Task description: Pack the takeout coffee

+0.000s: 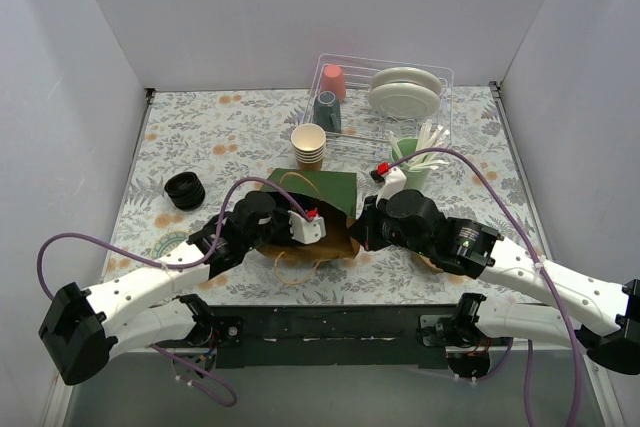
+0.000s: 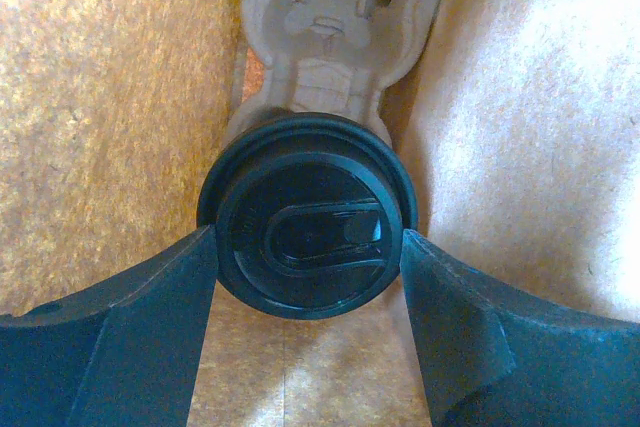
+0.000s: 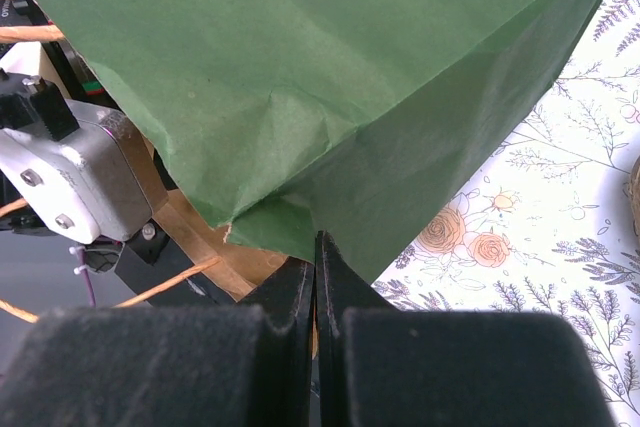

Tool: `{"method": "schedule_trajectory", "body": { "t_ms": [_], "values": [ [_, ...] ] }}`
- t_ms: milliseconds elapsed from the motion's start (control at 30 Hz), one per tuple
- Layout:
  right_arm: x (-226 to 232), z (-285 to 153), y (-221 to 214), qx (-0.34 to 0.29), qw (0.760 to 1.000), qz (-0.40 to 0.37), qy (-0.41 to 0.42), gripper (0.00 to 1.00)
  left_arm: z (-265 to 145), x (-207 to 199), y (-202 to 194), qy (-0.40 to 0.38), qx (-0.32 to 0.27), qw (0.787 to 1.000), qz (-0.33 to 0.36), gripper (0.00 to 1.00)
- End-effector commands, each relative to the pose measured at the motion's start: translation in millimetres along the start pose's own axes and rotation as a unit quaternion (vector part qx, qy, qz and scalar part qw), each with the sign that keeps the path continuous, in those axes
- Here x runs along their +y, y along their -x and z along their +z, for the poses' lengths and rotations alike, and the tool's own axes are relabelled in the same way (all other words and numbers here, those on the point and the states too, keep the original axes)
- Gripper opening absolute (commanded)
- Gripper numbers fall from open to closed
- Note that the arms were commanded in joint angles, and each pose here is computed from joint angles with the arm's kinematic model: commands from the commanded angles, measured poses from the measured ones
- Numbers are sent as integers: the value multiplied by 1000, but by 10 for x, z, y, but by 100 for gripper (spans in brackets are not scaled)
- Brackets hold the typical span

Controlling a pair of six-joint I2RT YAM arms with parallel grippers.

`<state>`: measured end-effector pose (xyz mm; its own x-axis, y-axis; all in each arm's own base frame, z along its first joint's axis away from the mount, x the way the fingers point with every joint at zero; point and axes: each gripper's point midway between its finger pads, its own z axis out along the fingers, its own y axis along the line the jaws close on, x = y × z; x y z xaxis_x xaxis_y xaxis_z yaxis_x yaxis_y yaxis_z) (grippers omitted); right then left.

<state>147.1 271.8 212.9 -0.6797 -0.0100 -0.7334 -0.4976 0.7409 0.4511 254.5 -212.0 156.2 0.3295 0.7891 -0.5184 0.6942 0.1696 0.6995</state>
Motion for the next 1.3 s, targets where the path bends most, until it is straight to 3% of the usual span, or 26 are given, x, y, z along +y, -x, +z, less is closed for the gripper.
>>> {"method": "schedule_trajectory", "body": {
  "t_ms": [0, 1267],
  "values": [
    [115, -53, 128, -16, 1000, 10, 19, 1, 27, 32, -32, 8, -6, 1000, -6, 0],
    [166, 9, 196, -17, 999, 21, 30, 1, 230, -15, -221, 9, 24, 1000, 9, 0]
  ]
}}
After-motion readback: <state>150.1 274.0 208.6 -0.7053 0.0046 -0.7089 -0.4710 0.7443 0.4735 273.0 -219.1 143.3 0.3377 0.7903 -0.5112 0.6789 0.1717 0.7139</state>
